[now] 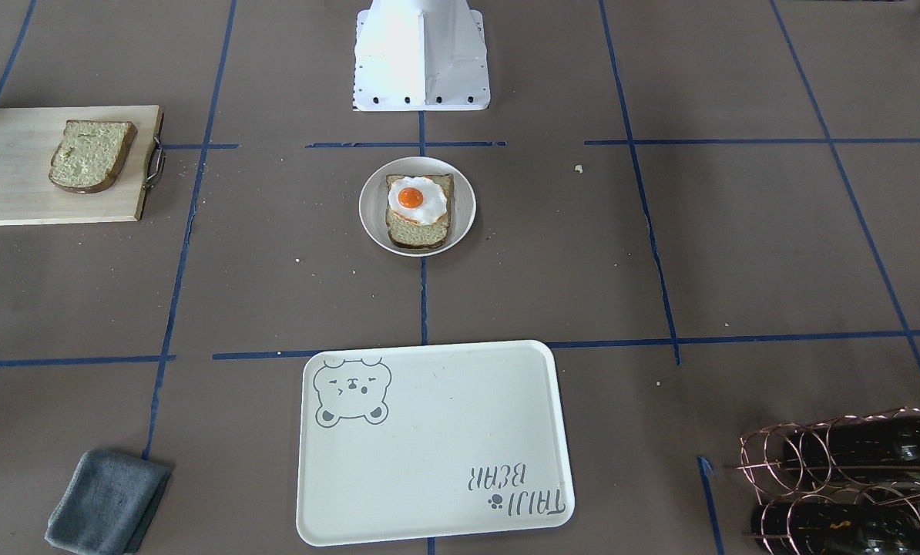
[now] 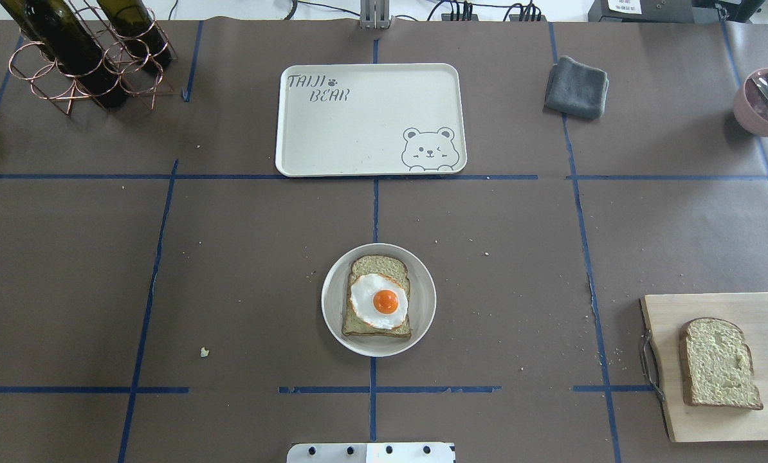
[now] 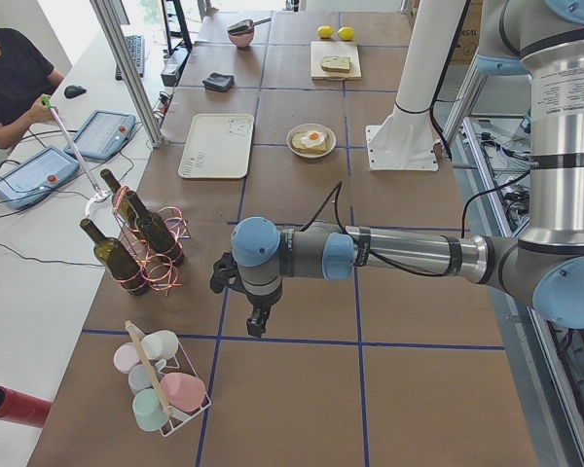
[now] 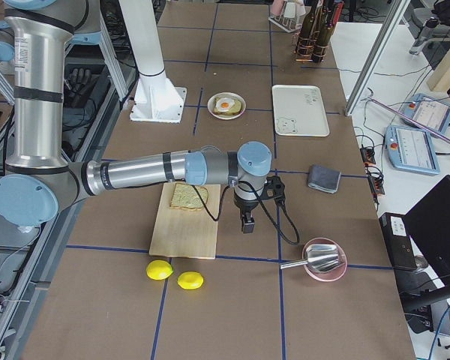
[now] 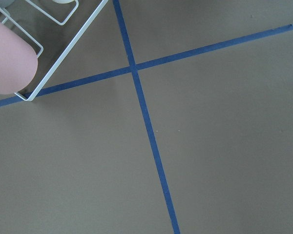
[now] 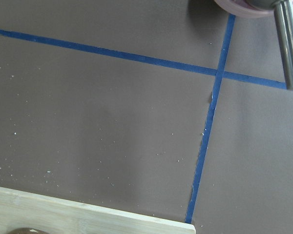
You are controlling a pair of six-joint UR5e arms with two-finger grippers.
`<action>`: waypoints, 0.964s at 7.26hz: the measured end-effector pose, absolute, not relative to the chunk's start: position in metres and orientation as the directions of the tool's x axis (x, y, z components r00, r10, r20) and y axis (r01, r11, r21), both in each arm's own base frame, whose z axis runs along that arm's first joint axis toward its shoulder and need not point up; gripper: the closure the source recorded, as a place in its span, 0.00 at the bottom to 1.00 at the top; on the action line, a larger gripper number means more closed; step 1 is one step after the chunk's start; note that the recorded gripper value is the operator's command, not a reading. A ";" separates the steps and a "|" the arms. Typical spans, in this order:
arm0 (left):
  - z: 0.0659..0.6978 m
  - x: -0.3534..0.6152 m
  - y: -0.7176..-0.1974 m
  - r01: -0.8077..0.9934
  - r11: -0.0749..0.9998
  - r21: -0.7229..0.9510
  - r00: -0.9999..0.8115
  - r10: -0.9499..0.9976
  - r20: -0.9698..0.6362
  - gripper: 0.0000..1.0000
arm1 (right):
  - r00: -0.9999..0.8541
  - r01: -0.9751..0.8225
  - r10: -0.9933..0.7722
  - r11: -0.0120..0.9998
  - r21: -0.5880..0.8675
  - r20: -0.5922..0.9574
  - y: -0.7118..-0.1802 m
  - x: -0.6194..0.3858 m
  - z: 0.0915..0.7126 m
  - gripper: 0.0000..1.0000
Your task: Make sandwich and place on tray
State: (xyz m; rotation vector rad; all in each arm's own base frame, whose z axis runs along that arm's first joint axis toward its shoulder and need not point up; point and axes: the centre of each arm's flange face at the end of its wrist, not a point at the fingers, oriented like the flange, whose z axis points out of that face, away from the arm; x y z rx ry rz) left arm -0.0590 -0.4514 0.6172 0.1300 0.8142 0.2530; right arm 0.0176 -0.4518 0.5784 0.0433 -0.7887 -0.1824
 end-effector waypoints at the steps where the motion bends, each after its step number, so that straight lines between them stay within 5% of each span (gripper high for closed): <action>1: 0.616 -0.059 -0.454 -0.173 0.961 0.214 0.659 0.274 -0.700 0.00 | 0.687 0.147 -0.180 0.983 0.109 0.704 -0.452 0.017 0.578 0.00; 7: 0.619 -0.057 -0.457 -0.179 0.963 0.204 0.662 0.271 -0.699 0.00 | 0.686 0.161 -0.201 0.979 0.124 0.699 -0.455 0.013 0.577 0.00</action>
